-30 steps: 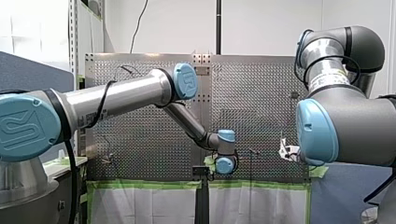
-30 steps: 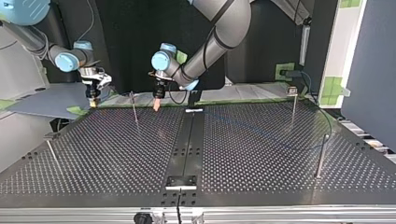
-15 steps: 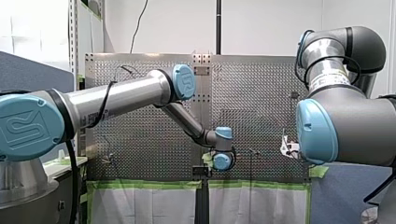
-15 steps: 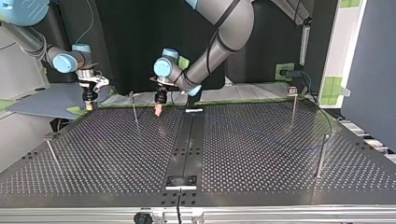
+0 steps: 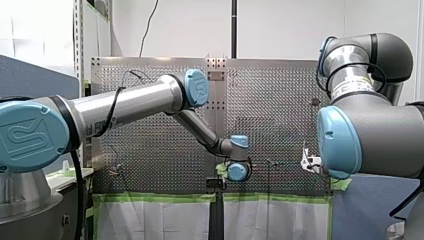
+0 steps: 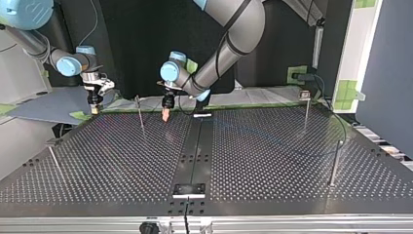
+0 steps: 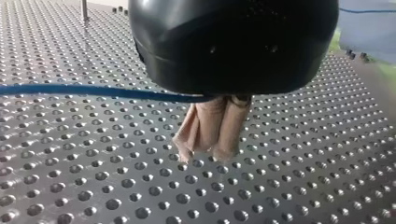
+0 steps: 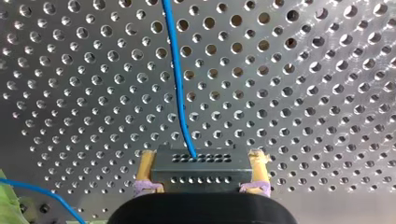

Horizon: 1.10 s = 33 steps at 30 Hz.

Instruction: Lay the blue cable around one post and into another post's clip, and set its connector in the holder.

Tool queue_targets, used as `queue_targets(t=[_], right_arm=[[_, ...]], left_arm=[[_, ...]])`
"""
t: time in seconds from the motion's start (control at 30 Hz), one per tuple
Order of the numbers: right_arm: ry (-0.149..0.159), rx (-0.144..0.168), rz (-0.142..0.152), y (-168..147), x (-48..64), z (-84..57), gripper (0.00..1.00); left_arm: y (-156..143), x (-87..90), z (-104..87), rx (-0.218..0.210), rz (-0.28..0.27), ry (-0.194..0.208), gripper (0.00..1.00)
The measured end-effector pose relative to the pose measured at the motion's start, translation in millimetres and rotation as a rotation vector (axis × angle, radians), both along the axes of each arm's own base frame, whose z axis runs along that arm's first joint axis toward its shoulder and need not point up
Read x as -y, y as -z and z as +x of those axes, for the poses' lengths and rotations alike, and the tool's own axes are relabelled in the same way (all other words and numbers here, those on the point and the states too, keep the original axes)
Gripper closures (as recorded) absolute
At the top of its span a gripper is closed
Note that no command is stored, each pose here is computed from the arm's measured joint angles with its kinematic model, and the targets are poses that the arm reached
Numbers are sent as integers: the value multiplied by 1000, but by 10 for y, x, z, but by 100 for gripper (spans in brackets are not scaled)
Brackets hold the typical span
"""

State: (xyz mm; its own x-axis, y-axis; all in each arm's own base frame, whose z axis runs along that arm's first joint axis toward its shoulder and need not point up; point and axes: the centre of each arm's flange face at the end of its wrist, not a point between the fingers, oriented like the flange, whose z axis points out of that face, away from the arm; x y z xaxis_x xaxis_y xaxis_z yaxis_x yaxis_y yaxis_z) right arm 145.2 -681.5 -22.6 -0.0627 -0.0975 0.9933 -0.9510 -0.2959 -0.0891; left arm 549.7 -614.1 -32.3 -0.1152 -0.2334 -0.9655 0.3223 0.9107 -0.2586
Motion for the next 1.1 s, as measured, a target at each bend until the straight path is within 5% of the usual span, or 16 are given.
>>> queue_targets(t=[0.07,0.1,0.17,0.2,0.23,0.57,1.1], right_arm=[[-5,2,4,8,-6,5,91],[-8,3,6,12,-8,8,91],[-12,5,9,18,-13,12,91],[-14,5,11,23,-16,14,91],[-15,6,12,26,-18,14,91],[-34,17,22,51,-35,32,91],[-34,31,37,75,-51,35,91]], left_arm=[[8,-4,-9,-7,-5,4,52],[17,-8,-15,-13,-10,6,52],[33,-13,-28,-21,-16,8,22],[44,-15,-41,-26,-17,9,22],[52,-16,-52,-30,-15,10,0],[-20,19,-227,-61,50,31,0],[-478,72,-695,-54,186,126,0]])
